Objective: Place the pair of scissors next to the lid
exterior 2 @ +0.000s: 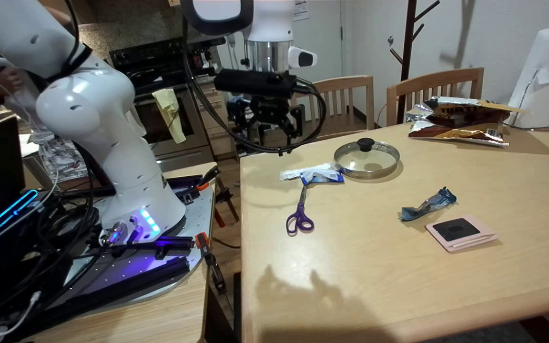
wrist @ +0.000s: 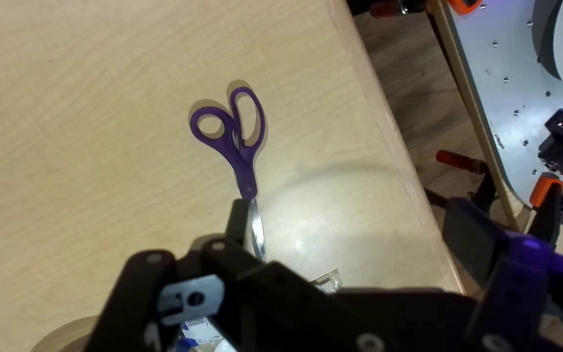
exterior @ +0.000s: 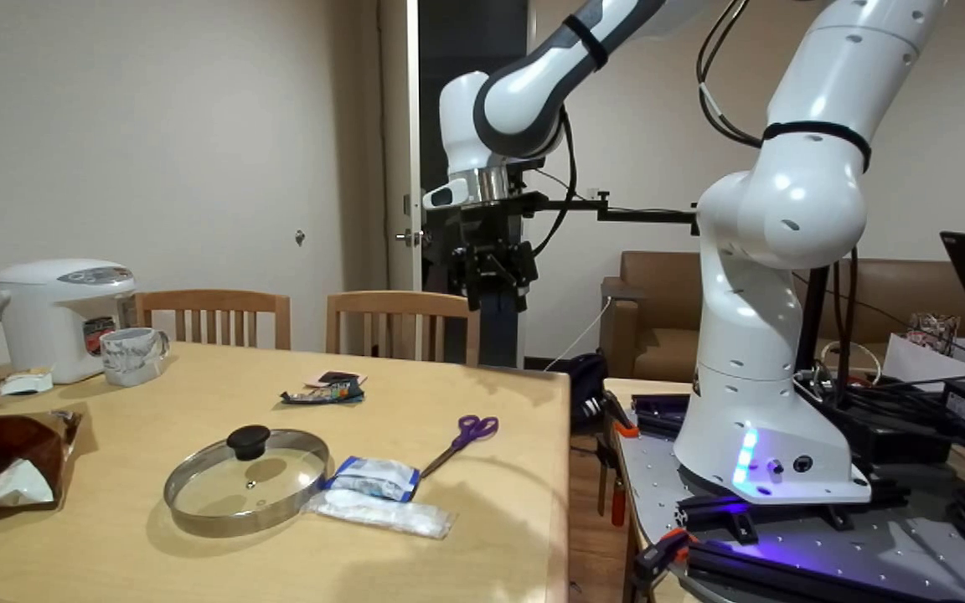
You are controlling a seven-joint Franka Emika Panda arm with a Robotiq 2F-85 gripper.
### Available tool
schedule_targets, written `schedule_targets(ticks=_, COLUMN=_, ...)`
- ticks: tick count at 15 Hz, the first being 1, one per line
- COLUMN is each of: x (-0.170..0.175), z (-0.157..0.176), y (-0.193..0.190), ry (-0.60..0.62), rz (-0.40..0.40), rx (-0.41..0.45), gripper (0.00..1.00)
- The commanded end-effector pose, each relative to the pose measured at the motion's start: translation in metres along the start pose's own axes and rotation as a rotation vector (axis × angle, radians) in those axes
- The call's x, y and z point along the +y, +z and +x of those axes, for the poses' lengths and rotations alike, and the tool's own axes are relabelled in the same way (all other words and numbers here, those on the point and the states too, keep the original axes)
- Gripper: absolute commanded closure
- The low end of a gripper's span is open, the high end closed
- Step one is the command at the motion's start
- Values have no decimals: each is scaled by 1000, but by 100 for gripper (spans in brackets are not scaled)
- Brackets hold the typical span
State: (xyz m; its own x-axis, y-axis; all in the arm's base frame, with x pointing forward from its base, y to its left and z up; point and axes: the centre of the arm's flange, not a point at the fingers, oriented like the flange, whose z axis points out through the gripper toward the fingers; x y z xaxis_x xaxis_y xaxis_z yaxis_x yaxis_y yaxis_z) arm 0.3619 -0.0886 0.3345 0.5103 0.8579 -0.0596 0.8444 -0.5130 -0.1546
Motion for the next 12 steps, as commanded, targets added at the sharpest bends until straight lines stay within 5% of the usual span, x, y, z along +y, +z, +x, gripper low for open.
schedule_targets(ticks=1, x=2, z=-1, y=-7, ry=-8, rz=-47, rx=-9, gripper=0)
schedule_targets(ticks=5, x=26, z=7, y=8, ry=-44, rz=-79, rx=-21, gripper=0)
schedule_targets(ticks=12, x=50, z=17, y=60, ry=-100, rz=-22, rx=-26, gripper=0)
